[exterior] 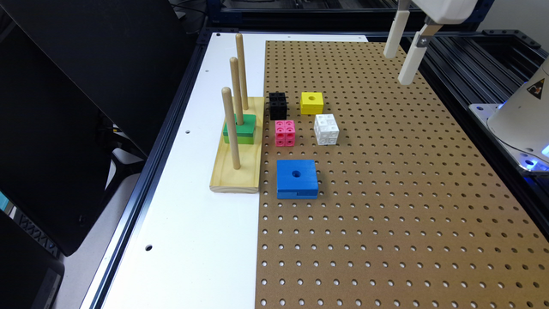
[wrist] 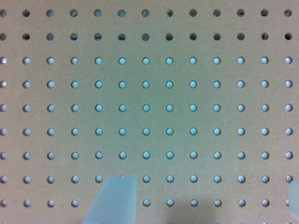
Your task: Pick up blue block.
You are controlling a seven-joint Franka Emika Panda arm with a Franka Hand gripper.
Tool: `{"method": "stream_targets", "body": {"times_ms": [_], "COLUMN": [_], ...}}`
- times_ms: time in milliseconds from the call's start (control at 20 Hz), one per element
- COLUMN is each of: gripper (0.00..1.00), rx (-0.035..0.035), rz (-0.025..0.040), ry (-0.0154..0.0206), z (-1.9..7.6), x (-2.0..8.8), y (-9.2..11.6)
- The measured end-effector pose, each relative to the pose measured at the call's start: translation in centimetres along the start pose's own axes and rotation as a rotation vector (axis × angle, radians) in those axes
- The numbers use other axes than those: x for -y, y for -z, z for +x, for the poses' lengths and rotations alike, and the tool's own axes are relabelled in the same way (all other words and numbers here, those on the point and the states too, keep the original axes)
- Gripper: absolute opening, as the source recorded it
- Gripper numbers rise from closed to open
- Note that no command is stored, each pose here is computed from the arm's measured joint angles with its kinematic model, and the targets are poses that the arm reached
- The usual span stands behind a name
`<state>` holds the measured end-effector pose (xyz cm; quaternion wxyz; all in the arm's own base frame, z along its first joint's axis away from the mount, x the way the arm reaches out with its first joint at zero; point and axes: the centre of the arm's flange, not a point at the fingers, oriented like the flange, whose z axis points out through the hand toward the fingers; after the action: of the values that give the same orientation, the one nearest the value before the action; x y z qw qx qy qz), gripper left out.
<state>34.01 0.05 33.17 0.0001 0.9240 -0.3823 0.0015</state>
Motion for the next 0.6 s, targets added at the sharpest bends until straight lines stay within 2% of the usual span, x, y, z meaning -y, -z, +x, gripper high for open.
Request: {"method": "stream_targets", "body": {"times_ms": [250,600], "gripper": [1.00,1.00], "rx": [-0.0016,-0.0071], "rz": [0.0015,0.0036], "ry": [0.0003,0.0071], "z": [-0.01,-0.18], "x": [0.01,0.33], "y": [0.07,0.25]}}
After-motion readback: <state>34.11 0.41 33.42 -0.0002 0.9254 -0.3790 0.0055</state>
